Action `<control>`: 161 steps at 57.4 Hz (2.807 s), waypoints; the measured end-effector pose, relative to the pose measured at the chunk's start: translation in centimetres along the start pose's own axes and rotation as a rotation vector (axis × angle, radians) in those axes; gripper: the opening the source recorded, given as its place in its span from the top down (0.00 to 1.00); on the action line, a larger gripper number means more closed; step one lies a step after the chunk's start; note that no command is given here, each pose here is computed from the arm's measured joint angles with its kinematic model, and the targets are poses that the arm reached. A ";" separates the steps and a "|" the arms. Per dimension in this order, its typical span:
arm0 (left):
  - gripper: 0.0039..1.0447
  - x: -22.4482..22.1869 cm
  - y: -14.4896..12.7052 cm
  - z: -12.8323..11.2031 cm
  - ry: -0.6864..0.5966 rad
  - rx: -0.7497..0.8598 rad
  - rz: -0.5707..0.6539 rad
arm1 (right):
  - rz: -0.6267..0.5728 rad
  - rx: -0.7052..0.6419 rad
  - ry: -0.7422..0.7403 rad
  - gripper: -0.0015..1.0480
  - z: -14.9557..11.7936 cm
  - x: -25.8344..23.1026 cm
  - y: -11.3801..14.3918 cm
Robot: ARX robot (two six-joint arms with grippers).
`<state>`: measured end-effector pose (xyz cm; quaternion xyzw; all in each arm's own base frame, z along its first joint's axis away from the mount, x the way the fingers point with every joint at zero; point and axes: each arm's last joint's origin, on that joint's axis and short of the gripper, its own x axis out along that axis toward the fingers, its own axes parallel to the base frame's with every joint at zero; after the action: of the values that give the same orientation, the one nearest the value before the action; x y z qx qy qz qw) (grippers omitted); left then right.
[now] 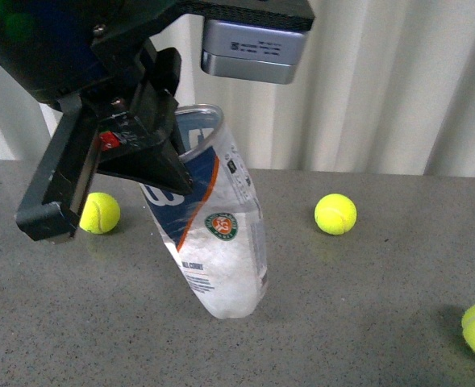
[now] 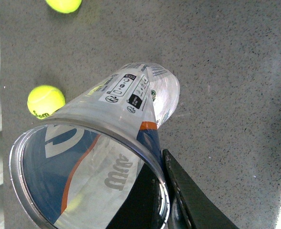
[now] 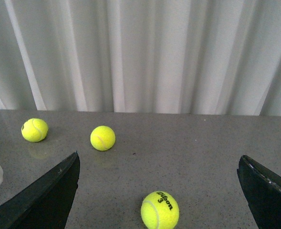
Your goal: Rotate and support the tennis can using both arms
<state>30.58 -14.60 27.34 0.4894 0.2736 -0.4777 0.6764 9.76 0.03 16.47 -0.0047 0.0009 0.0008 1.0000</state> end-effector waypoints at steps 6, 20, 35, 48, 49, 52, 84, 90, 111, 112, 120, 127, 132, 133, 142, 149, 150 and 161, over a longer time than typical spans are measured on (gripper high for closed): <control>0.97 0.9 -0.5 0.4 -0.001 0.028 -0.009 | 0.000 0.000 0.000 0.07 0.0 0.0 0.0; 0.97 3.9 -1.0 0.3 0.041 0.050 -0.057 | 0.000 0.000 0.000 0.07 0.0 0.0 0.0; 0.97 6.0 -0.9 0.2 0.110 0.096 -0.047 | 0.000 0.000 0.000 0.07 0.0 0.0 0.0; 0.97 6.1 -0.9 0.5 0.102 0.110 -0.028 | 0.000 0.000 0.000 0.07 0.0 0.0 0.0; 0.96 6.1 -0.9 0.5 0.101 0.110 -0.024 | 0.000 0.000 0.000 0.07 0.0 0.0 0.0; 0.87 6.2 -0.9 0.6 0.096 0.113 -0.021 | 0.000 0.000 0.000 0.07 0.0 0.0 0.0; 0.07 -0.1 -0.1 1.2 -0.097 0.036 0.073 | 0.000 0.000 0.000 0.07 0.0 0.0 0.0; 0.06 -4.0 0.6 0.4 -0.229 -0.025 0.149 | 0.000 0.000 0.000 0.07 0.0 0.0 0.0; 0.06 -11.1 0.6 -11.6 -0.498 -0.504 0.504 | 0.000 0.000 0.000 0.07 0.0 0.0 0.0; 0.06 -11.0 0.4 -11.9 -0.509 -0.525 0.498 | 0.000 0.000 0.000 0.07 0.0 0.0 0.0; 0.06 -10.6 -2.9 -16.0 -0.589 -0.710 0.457 | 0.000 0.000 0.000 0.07 0.0 0.0 0.0; 0.06 -9.9 -5.5 -18.4 -0.611 -0.801 0.437 | 0.000 0.000 0.000 0.07 0.0 0.0 0.0; 0.06 -9.3 -6.7 -19.8 -0.622 -0.855 0.430 | 0.000 0.000 0.000 0.07 0.0 0.0 0.0; 0.06 -9.2 -6.9 -19.9 -0.623 -0.861 0.429 | 0.000 0.000 0.000 0.07 0.0 0.0 0.0; 0.19 -7.7 -8.1 -21.0 -0.520 -0.973 0.736 | 0.000 0.000 0.000 0.07 0.0 0.0 0.0; 0.39 -6.4 -10.6 -20.0 -0.549 -1.052 1.042 | 0.000 0.000 0.000 0.07 0.0 0.0 0.0; 0.43 -6.3 -10.9 -19.8 -0.559 -1.058 1.061 | 0.000 0.000 0.000 0.07 0.0 0.0 0.0; 0.79 -5.3 -13.8 -18.1 -0.599 -1.093 1.078 | 0.000 0.000 0.000 0.07 0.0 0.0 0.0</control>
<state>17.66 3.19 19.56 0.0071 0.0031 0.0028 1.0000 9.76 0.03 16.47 -0.0047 0.0009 0.0006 1.0000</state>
